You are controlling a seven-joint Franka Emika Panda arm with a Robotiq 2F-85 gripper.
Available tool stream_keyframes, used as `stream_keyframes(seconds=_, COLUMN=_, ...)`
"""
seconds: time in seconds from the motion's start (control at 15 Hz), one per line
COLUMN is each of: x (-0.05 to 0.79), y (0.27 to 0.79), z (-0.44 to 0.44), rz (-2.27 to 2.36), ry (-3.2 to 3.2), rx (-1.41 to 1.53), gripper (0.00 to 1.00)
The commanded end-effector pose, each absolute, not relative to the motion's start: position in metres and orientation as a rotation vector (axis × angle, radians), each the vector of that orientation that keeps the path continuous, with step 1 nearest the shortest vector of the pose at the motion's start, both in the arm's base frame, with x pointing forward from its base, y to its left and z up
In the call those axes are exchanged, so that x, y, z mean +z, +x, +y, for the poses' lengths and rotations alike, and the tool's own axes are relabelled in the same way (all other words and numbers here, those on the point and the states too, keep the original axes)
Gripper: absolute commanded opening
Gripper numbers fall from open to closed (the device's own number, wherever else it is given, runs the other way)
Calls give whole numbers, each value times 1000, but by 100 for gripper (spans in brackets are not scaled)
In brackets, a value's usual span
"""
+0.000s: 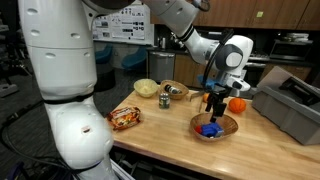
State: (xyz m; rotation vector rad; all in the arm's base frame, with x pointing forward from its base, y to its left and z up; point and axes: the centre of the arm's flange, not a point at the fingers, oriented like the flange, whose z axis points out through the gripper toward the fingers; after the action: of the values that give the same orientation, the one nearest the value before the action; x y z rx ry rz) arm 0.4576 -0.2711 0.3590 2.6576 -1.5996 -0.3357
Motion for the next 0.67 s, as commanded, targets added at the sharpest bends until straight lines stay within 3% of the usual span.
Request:
stream_keyframes(seconds=0.0, x=357, y=441, z=-277, rz=-1707, ry=2633, rx=-288, gripper=100)
stream_keyframes(seconds=0.6, x=331, y=428, z=-280, rz=-1772, ry=2603, rx=-325, gripper=100)
